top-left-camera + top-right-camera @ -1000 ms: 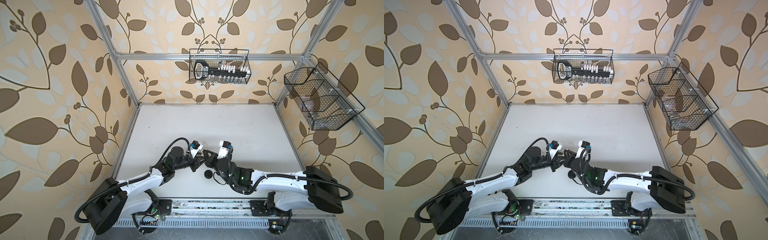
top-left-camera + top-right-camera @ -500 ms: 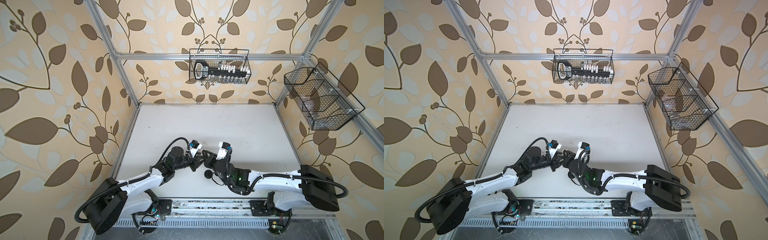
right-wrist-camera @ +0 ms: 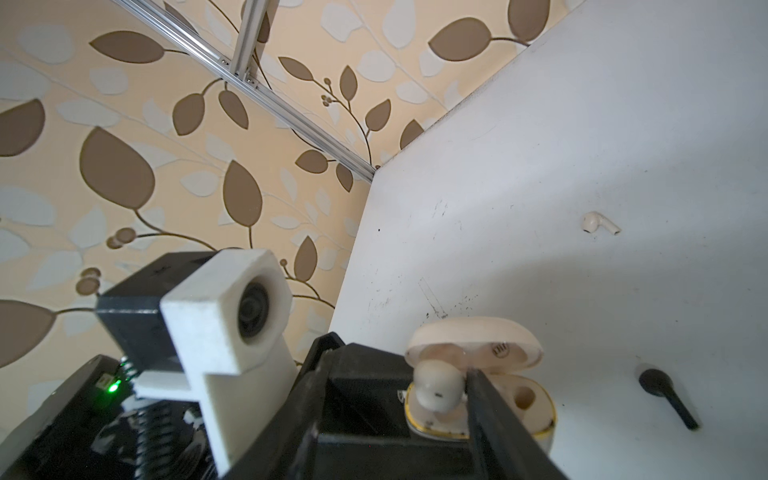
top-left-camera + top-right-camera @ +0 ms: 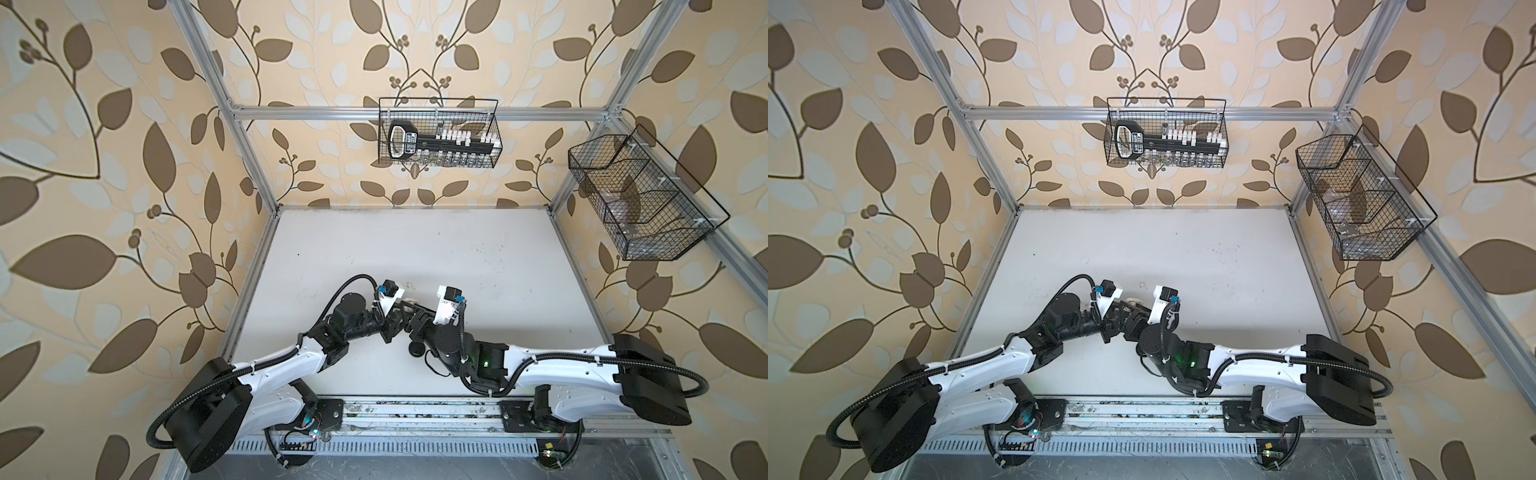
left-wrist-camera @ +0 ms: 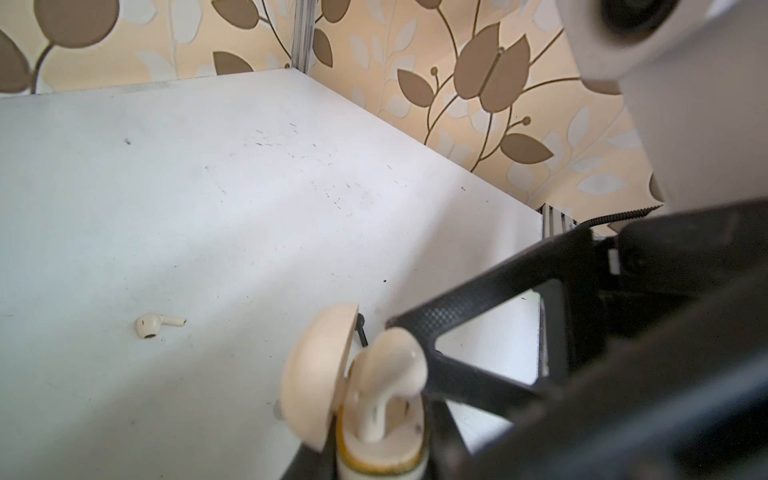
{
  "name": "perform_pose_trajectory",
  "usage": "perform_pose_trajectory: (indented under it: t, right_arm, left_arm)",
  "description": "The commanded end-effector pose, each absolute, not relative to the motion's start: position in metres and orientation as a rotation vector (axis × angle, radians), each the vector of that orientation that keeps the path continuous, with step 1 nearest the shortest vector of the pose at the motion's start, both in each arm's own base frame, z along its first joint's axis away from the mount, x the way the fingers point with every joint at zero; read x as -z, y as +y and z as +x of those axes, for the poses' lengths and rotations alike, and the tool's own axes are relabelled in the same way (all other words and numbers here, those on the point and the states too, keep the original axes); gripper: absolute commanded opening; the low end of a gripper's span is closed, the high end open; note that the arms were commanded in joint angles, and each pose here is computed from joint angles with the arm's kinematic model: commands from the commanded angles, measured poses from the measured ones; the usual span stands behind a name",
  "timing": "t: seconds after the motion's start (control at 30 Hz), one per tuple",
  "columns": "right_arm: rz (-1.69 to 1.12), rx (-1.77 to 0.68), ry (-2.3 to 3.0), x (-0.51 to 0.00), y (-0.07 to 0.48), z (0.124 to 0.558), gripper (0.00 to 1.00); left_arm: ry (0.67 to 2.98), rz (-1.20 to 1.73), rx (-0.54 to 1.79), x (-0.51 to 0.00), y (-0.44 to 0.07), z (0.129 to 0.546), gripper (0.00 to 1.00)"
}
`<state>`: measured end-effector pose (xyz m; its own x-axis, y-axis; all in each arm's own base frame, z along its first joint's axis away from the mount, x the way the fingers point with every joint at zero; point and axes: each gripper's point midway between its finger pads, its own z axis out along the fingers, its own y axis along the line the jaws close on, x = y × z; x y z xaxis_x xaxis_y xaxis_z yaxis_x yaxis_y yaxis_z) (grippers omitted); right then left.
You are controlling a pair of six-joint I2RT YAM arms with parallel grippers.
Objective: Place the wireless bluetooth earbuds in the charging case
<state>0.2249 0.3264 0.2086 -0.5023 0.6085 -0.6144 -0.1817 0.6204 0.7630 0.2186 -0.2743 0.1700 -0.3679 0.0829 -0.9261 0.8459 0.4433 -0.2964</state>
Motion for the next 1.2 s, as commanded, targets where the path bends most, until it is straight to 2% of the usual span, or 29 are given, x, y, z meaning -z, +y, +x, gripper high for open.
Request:
perform_pose_trajectory:
  t: [0.0, 0.27, 0.47, 0.57, 0.77, 0.93, 1.03, 1.17]
  right_arm:
    - [0.294, -0.952, 1.912, -0.191, 0.321, 0.218, 0.59]
    - [0.231, -0.938, 1.889, -0.206, 0.317, 0.213, 0.61]
    - [0.159, -0.799, 1.833, -0.244, 0.274, 0.21, 0.66]
    - [0.141, -0.73, 1.811, -0.259, 0.25, 0.213, 0.71]
    - [0.066, -0.728, 1.796, -0.276, 0.227, 0.237, 0.76]
    - [-0.019, -0.609, 1.933, -0.25, 0.221, 0.262, 0.77]
    - [-0.085, -0.542, 2.002, -0.223, 0.223, 0.27, 0.8]
    - [-0.218, -0.539, 2.117, -0.185, 0.246, 0.276, 0.77]
  left_arm:
    - [1.533, 0.84, 1.059, -0.221, -0.28, 0.213, 0.0]
    - [1.485, 0.888, 1.052, -0.225, -0.279, 0.204, 0.0]
    - [1.461, 0.907, 0.985, -0.224, -0.264, 0.192, 0.0]
    - [1.466, 0.838, 0.953, -0.231, -0.253, 0.194, 0.0]
    - [1.469, 0.576, 0.987, -0.264, -0.228, 0.2, 0.0]
    - [1.466, 0.305, 0.961, -0.295, -0.199, 0.217, 0.0]
    - [1.456, 0.455, 0.859, -0.306, -0.205, 0.214, 0.0]
    - [1.421, 0.502, 0.76, -0.273, -0.207, 0.224, 0.0]
